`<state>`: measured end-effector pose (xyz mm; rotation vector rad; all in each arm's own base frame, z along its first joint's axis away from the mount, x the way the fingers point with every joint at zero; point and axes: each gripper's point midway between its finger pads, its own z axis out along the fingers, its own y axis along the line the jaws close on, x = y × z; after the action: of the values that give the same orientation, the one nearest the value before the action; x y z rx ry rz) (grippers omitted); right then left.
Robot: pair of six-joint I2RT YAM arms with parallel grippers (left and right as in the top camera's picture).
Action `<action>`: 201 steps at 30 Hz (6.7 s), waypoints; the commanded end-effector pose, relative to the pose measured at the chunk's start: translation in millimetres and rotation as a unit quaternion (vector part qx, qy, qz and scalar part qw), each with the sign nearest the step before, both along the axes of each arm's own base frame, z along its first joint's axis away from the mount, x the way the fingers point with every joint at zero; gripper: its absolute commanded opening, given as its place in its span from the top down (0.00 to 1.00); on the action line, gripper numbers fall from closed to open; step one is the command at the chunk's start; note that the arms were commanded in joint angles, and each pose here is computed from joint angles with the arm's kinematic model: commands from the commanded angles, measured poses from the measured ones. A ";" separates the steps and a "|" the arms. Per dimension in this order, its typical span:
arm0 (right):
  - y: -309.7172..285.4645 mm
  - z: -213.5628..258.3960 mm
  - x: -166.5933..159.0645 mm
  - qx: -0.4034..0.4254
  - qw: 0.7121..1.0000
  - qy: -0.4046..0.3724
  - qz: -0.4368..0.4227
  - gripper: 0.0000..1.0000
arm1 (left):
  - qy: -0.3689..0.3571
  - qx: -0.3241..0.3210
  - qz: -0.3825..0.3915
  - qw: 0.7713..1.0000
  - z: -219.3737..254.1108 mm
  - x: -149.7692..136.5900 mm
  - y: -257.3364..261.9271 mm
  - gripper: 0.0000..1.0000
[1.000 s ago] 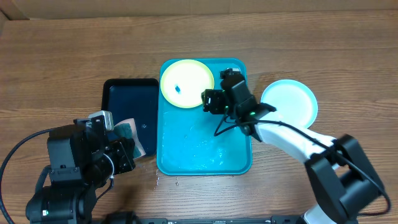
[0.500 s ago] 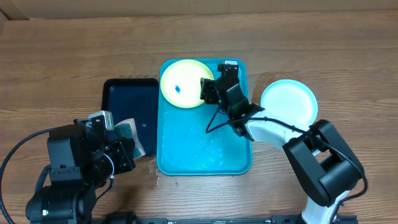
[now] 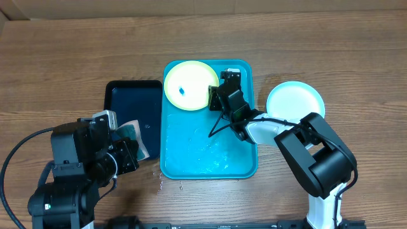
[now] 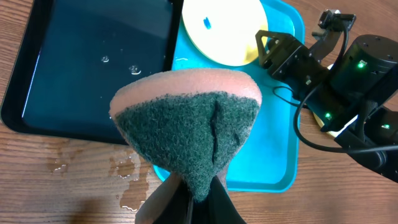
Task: Clean dirty plates on tray and stack at the side
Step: 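Grip the yellow plate rim with the right gripper and drag it forward, then slide the yellow plate toward the tray center with the right gripper, then dip the sponge into the black tray water with the left gripper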
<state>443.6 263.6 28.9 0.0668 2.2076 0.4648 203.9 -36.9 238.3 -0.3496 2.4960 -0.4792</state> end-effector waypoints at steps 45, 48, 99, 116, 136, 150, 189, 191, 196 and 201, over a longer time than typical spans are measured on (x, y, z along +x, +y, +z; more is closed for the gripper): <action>-7.3 144.3 -31.5 0.018 0.988 0.138 0.069 0.92 | 0.011 0.003 -0.002 1.000 -2.9 10.2 2.1 0.96; -3.6 119.6 -16.0 -0.005 0.989 0.131 0.073 0.49 | 0.015 0.003 -0.002 1.000 -4.4 11.0 2.2 0.96; -40.4 67.8 -92.5 -0.027 0.942 0.336 -0.001 0.96 | 0.018 0.026 0.010 0.999 -6.9 11.0 10.8 0.96; -59.8 1.4 -104.5 -0.006 0.936 0.341 -0.086 0.96 | 0.030 0.026 0.010 0.999 -12.2 16.1 11.3 0.96; -69.4 -18.7 -129.2 -0.023 0.922 0.377 -0.084 0.01 | 0.143 0.068 0.004 0.987 -66.8 43.1 27.9 0.96; -76.6 -22.6 -149.7 -0.041 0.905 0.415 -0.086 0.00 | 0.126 0.087 0.033 0.988 -114.3 125.4 44.3 0.96; -68.3 -9.7 -109.8 -0.037 0.939 0.336 -0.056 0.38 | 0.205 0.122 -0.029 0.971 -144.8 153.8 51.7 0.96; -74.7 -10.1 -106.0 -0.054 0.942 0.324 -0.069 0.47 | 0.188 0.123 -0.027 0.974 -123.7 149.8 50.7 0.96; -74.5 -11.3 -101.8 -0.052 0.945 0.314 -0.071 0.65 | 0.174 0.124 -0.024 0.977 -93.7 129.6 48.6 0.96; -69.7 -12.5 -98.1 -0.043 0.950 0.302 -0.066 0.73 | 0.189 0.123 -0.026 0.974 -98.6 121.3 48.5 0.96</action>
<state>346.4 197.4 22.1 0.3542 2.8014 0.3224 324.8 10.1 142.2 -0.3156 2.8911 -0.1308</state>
